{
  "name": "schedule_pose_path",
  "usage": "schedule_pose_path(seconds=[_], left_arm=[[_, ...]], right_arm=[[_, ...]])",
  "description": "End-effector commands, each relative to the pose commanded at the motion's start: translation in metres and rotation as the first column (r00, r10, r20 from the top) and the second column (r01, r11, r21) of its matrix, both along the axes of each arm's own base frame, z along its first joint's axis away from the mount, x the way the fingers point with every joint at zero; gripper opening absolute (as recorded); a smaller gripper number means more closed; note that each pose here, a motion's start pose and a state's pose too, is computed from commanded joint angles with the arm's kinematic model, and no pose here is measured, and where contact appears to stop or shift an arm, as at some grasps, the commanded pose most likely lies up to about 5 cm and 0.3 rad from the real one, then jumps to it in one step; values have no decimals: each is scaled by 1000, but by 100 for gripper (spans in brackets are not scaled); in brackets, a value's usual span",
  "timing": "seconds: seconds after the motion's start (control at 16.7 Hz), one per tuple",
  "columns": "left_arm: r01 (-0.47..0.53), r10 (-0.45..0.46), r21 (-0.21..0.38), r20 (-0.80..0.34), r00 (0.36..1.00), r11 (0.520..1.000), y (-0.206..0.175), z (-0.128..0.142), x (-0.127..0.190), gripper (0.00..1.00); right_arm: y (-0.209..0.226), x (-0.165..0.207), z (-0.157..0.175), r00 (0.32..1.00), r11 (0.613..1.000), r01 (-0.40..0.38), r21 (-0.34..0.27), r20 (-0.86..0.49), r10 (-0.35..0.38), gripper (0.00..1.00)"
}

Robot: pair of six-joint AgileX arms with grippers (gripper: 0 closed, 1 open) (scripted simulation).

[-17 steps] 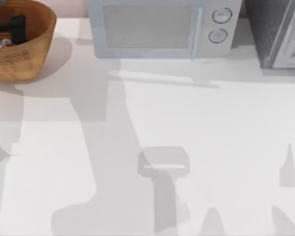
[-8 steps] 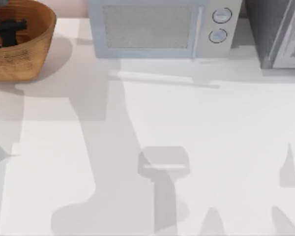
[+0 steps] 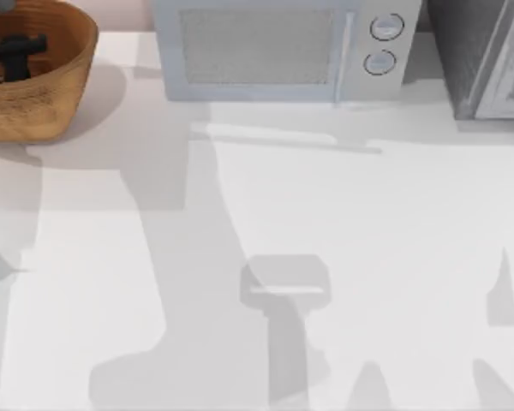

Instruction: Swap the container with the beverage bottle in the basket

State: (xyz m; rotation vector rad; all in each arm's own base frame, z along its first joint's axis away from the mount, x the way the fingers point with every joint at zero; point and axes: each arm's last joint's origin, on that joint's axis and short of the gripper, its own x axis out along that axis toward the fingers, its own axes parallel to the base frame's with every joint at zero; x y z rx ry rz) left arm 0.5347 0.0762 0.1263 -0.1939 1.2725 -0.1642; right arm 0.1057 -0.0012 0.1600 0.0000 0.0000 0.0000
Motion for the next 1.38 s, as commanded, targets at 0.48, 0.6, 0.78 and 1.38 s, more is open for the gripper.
schedule_pose_path(seconds=[0.48,0.6,0.78,1.38], left_arm=[[0,0,20,37,999,1000,-5,30,-9,0],[-8,5,44,63,998,999,-6,49,-18,0],[-29,18,81,136,991,996,-10,89,-43,0],[-141,68,114,492,868,983,-47,181,-237,0]], right_arm=[[0,0,0,1000,1000,0,0,0,0,100],[0,0,0,1000,1000,0,0,0,0,100],[0,0,0,1000,1000,0,0,0,0,100],[0,0,0,1000,1000,0,0,0,0,100]])
